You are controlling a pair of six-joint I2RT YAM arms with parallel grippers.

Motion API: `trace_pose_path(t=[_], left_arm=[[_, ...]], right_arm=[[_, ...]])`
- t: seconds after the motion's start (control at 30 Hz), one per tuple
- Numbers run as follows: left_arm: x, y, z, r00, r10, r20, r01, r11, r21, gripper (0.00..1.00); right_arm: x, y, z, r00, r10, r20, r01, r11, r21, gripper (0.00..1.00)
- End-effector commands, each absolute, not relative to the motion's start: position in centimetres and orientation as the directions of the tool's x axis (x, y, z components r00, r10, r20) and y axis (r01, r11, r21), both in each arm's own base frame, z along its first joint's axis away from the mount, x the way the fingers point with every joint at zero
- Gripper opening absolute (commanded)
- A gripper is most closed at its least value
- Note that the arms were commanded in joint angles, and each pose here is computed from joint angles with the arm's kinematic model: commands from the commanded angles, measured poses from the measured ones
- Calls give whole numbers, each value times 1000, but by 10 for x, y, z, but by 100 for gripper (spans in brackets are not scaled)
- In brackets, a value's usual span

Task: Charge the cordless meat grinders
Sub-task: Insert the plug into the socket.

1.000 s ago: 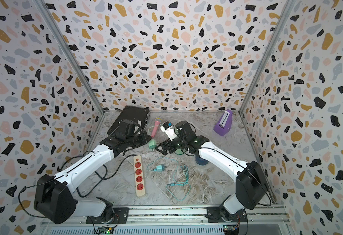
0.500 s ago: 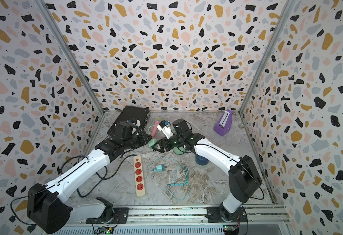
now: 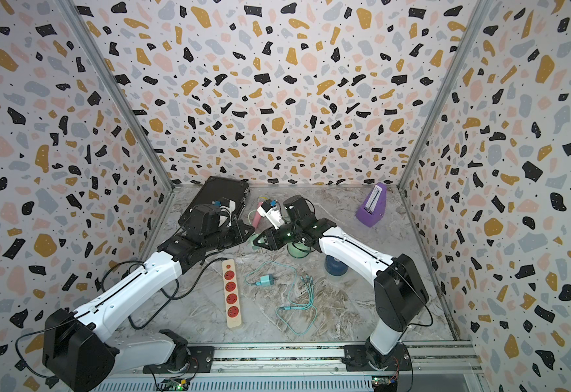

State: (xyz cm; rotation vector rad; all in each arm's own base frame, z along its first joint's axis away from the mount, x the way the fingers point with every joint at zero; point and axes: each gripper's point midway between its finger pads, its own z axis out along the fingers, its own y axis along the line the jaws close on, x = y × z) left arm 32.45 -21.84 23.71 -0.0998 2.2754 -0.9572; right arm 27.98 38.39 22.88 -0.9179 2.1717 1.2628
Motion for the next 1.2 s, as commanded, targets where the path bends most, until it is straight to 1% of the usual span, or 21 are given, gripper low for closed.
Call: trace_pose_path(t=[0.0,0.07,0.13,0.2,0.27,0.37,0.47,0.57,0.67,0.83,0.93,1.07,1.17], left_arm=[[314,-227,264,-742,-249,-623,317,688,-653,3],[306,-226,268,-734,-202,-649,367,685,-629,13],[297,-226,272,-729,-157,-666,427,656,-623,35],[289,-223,276,-725,-118,-679,487,609,-626,50],[282,-218,279,-723,-87,-686,534,559,-634,60],[270,-210,278,-725,-39,-688,585,493,-644,64],[256,-210,275,-717,23,-697,635,434,-639,66],[246,-219,287,-707,26,-706,679,306,-668,65],[241,-224,292,-699,26,-714,699,232,-676,64],[239,-226,287,-704,33,-709,699,204,-685,53],[239,-227,289,-707,30,-707,698,192,-690,46],[239,-227,290,-709,21,-705,697,171,-696,40],[237,-228,290,-715,24,-699,693,157,-704,33]], right_arm=[[277,386,248,-648,-311,-695,-761,307,572,23],[273,383,250,-640,-318,-699,-768,271,580,19],[266,381,254,-627,-325,-708,-778,213,591,17],[259,378,260,-608,-332,-721,-790,158,593,16],[251,375,263,-591,-344,-730,-798,116,591,15],[244,370,268,-577,-353,-736,-802,74,593,15],[237,367,278,-569,-351,-743,-797,14,604,14],[229,367,287,-558,-351,-752,-792,-45,608,14],[223,367,295,-558,-349,-753,-781,-85,618,14],[218,367,306,-557,-339,-758,-768,-137,626,14],[217,367,306,-556,-340,-758,-765,-145,627,14],[218,369,305,-567,-343,-749,-754,-148,640,14],[219,370,305,-574,-345,-742,-747,-150,648,14]])
